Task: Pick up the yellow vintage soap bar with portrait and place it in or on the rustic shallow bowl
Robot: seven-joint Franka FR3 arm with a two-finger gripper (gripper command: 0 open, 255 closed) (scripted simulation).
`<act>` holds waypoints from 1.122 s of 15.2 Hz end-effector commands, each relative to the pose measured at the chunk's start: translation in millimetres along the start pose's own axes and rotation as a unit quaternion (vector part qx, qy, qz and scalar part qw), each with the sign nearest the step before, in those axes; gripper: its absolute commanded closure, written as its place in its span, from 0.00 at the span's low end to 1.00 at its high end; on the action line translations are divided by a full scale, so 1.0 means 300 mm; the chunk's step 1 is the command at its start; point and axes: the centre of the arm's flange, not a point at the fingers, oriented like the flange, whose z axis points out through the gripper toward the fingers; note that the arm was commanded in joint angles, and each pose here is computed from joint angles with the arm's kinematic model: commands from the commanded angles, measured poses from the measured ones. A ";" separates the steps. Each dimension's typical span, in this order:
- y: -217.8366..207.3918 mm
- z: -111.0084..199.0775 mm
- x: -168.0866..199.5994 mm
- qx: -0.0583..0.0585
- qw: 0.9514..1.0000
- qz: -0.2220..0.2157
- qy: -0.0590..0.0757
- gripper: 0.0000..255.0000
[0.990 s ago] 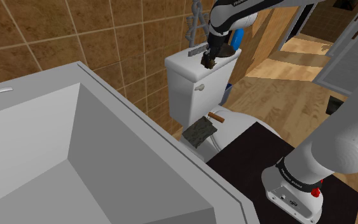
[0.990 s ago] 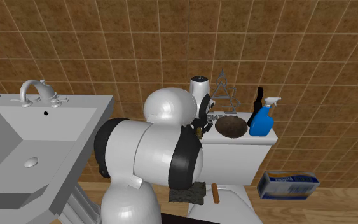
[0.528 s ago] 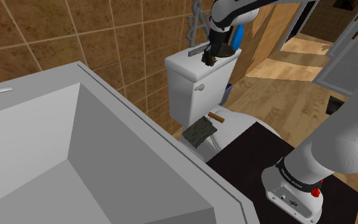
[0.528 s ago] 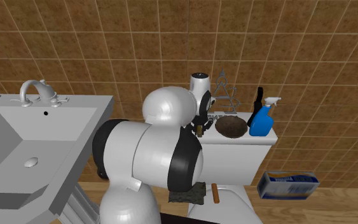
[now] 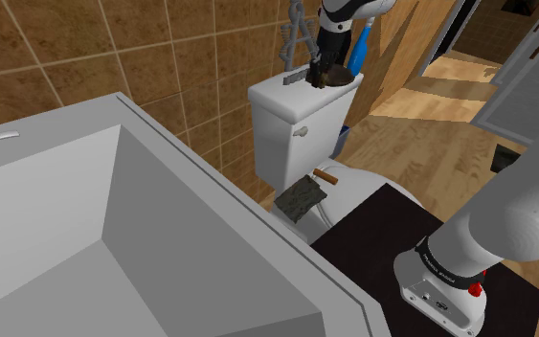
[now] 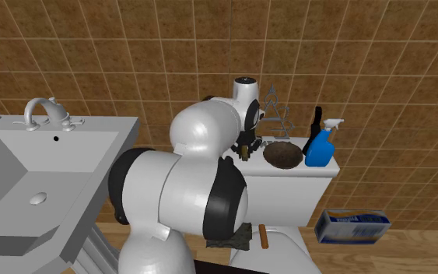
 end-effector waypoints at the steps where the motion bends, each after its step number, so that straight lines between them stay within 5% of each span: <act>1: 0.003 -0.040 0.000 0.000 1.000 0.000 0.000 1.00; 12: 0.015 -0.222 0.010 0.000 1.000 0.000 0.000 1.00; 17: 0.232 -0.203 0.042 0.000 1.000 0.000 0.000 1.00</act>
